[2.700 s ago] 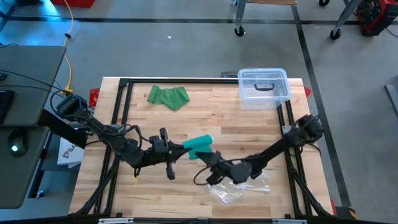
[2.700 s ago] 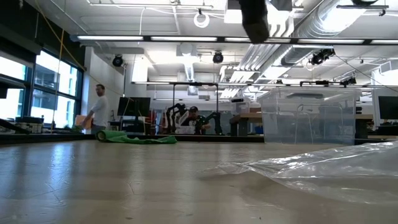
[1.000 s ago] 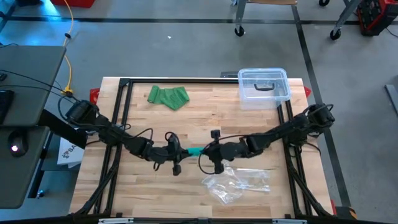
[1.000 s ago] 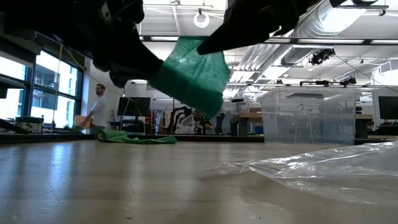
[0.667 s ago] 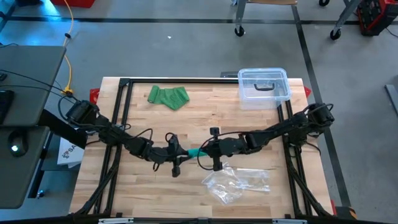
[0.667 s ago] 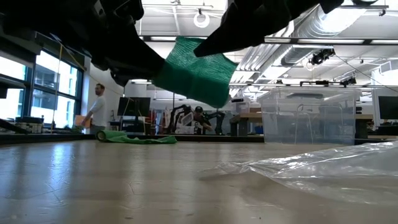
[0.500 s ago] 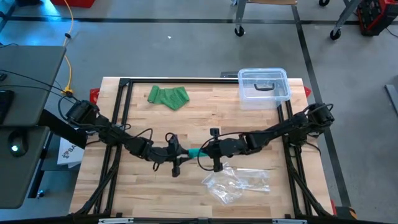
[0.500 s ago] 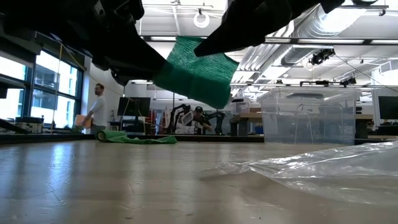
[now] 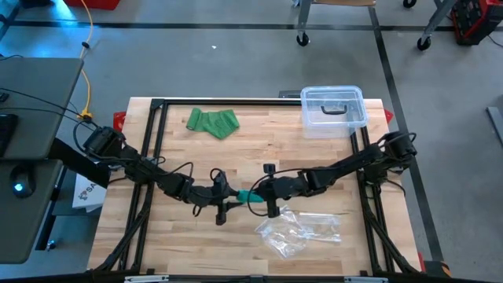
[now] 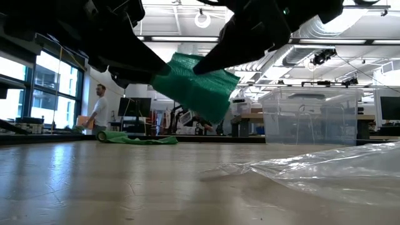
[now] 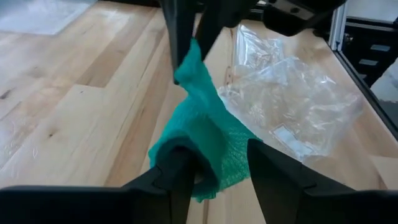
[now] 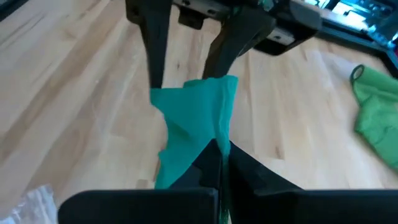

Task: Roll bandage
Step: Roll the blue bandage

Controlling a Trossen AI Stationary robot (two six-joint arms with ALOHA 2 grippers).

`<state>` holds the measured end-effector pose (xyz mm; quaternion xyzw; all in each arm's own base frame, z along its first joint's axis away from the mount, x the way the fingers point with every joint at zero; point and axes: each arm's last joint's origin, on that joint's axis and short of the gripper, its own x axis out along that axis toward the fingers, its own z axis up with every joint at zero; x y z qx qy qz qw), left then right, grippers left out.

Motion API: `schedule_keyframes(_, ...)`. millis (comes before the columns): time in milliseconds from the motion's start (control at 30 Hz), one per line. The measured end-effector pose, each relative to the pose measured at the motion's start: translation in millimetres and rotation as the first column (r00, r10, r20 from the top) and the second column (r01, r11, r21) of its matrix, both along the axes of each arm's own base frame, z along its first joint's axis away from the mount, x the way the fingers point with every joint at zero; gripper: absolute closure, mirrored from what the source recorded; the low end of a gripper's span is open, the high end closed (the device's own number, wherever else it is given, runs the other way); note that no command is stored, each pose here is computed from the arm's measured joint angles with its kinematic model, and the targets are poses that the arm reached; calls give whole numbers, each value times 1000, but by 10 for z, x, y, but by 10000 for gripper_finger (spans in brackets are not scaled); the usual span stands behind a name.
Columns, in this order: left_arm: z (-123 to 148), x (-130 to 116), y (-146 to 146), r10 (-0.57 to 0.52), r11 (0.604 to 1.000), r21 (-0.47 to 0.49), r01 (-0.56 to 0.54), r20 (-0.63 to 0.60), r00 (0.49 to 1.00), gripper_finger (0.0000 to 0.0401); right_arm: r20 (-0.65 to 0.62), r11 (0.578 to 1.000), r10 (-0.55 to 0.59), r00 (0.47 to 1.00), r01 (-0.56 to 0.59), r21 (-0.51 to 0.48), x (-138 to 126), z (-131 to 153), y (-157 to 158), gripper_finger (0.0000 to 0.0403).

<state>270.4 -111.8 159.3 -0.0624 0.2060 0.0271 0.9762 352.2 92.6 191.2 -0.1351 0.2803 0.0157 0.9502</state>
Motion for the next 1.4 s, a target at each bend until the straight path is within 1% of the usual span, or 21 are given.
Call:
schedule_keyframes(133, -12, -6, 3, 3, 1000, -1, -3, -13, 1000, 256, -9, 1000, -15, 1000, 16, 14, 10, -31, -13, 403)
schedule_keyframes(400, -42, -20, 9, 11, 1000, -2, -12, -46, 999, 256, -13, 1000, -16, 1000, 16, 13, 9, -35, -16, 403)
schedule_keyframes(533, -67, -18, 31, 19, 1000, 7, -19, -65, 998, 256, -17, 999, -37, 999, 37, 18, 22, -39, -76, 403)
schedule_keyframes(633, -129, 7, 66, 42, 999, 22, -40, -83, 996, 256, -18, 999, -49, 999, 50, 21, 38, -47, -130, 403)
schedule_keyframes(767, -263, 61, 111, 47, 999, 24, -44, -116, 992, 256, -14, 998, -21, 1000, 21, 53, 80, -86, -163, 403)
schedule_keyframes(933, -389, 140, 93, 45, 999, 7, -45, -85, 995, 261, -13, 998, -17, 1000, 18, 59, 87, -90, -176, 403)
schedule_keyframes(1067, -489, 179, 101, 71, 997, -11, -72, -76, 995, 280, -7, 997, -16, 1000, 17, 71, 91, -85, -177, 403)
schedule_keyframes(1167, -565, 189, 118, 102, 994, -35, -105, -92, 991, 300, -13, 996, -24, 1000, 25, 85, 88, -90, -177, 403)
schedule_keyframes(1267, -593, 196, 125, 126, 991, -29, -129, -87, 988, 330, -12, 996, -23, 1000, 24, 88, 88, -88, -177, 403)
schedule_keyframes(1400, -590, 199, 127, 136, 990, -25, -138, -78, 988, 384, -15, 995, -28, 999, 29, 96, 87, -90, -177, 403)
